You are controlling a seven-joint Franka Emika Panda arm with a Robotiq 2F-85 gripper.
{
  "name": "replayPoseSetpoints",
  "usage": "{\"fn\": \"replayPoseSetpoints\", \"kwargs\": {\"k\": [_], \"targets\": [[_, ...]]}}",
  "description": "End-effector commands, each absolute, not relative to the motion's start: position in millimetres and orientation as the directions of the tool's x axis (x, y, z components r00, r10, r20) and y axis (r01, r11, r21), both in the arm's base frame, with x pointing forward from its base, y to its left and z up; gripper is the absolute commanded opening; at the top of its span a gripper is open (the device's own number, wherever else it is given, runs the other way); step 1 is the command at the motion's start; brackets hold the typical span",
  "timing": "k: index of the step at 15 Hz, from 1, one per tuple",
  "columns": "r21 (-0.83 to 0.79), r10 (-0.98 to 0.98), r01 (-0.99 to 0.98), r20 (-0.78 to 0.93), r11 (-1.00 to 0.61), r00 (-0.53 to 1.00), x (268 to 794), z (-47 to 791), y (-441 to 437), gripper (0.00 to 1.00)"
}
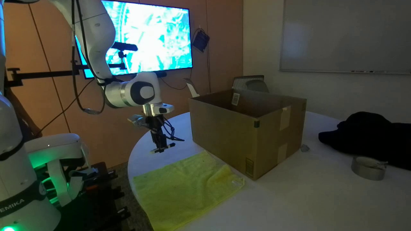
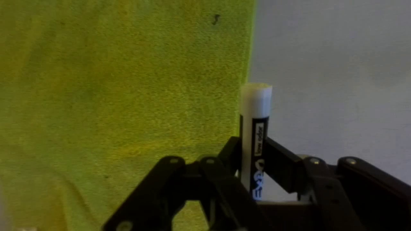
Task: Place the marker on the towel, fold the towel then place the towel in the box
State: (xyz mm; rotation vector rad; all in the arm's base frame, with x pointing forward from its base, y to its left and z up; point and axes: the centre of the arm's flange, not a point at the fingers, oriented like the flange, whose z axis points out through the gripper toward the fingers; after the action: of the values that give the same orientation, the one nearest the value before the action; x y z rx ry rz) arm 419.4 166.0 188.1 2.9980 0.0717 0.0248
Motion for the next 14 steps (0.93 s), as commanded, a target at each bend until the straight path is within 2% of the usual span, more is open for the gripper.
{"fn": "replayPoseSetpoints", "kwargs": {"k": [1,7,14], "targets": [[0.213,-0.048,-0.06,0.063,-0.975,0.997,404,202,136,0.11],[0.341,-0.113,-0.137,0.09,-0.93,0.99,410,178,94,0.11],[0.413,-0.129,-0.145,0.065,-0.899,0.989,425,125,64,0.11]]}}
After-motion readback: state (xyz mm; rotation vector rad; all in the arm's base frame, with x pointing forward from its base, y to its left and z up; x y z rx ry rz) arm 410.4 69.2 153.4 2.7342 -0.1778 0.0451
